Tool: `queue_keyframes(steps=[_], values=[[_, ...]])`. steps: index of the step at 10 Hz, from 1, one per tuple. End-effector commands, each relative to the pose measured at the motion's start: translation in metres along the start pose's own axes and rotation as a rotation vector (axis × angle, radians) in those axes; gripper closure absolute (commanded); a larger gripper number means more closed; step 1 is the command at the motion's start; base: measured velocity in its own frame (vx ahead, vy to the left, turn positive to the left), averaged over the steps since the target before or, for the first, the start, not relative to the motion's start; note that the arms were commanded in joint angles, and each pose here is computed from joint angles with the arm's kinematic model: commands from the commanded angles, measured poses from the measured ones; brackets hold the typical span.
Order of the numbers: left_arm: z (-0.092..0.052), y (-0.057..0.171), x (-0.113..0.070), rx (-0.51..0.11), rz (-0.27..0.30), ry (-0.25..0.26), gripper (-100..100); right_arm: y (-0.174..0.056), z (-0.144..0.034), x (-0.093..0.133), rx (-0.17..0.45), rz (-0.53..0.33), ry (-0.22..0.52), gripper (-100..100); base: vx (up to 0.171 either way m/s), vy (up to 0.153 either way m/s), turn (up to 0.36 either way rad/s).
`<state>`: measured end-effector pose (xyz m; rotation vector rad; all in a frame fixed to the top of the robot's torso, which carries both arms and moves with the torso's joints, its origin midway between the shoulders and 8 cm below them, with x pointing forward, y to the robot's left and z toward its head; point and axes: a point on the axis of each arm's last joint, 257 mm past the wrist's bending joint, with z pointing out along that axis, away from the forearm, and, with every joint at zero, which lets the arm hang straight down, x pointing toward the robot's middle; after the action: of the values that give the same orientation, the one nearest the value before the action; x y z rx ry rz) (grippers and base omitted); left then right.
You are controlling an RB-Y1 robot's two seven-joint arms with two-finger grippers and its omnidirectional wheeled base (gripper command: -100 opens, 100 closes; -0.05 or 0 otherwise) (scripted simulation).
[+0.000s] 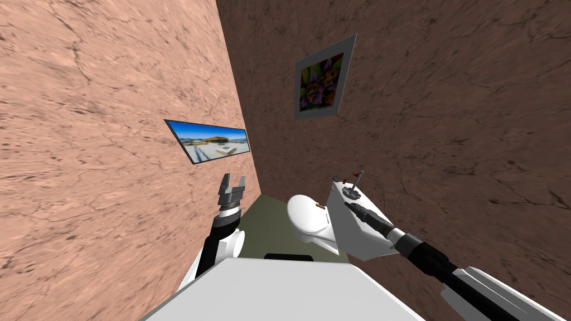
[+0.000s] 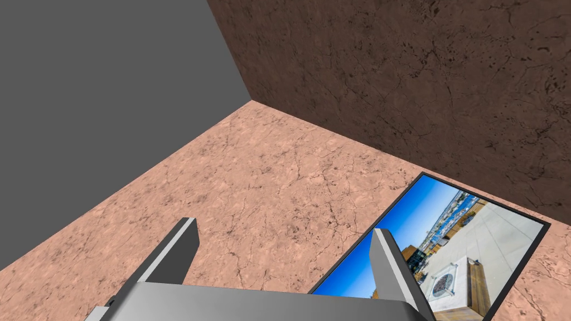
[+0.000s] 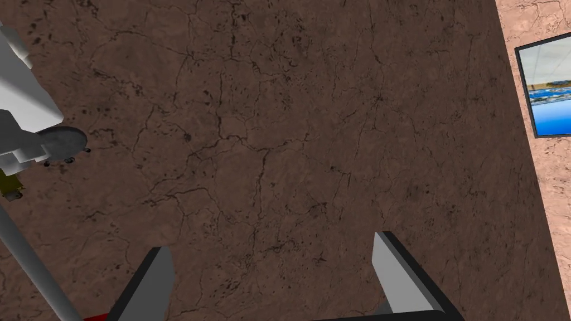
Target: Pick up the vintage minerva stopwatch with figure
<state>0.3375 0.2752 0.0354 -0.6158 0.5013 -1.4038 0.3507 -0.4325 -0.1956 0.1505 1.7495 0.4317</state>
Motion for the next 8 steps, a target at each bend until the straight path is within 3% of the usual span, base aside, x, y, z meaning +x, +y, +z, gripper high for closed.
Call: queue_keyframes(steps=[1, 7, 8], values=[[0.0, 0.0, 0.0, 0.0, 0.0, 0.0, 0, -0.009, -0.003, 0.002, 0.008, -0.049, 0.036, -100, 0.013, 0.039, 0.039], [0.0, 0.0, 0.0, 0.0, 0.0, 0.0, 0, -0.076, -0.032, 0.025, 0.084, -0.32, 0.26, -100, 0.016, 0.04, 0.058], [0.0, 0.0, 0.0, 0.0, 0.0, 0.0, 0, -0.076, -0.031, 0.024, 0.081, -0.328, 0.264, -100, 0.017, 0.029, 0.007]])
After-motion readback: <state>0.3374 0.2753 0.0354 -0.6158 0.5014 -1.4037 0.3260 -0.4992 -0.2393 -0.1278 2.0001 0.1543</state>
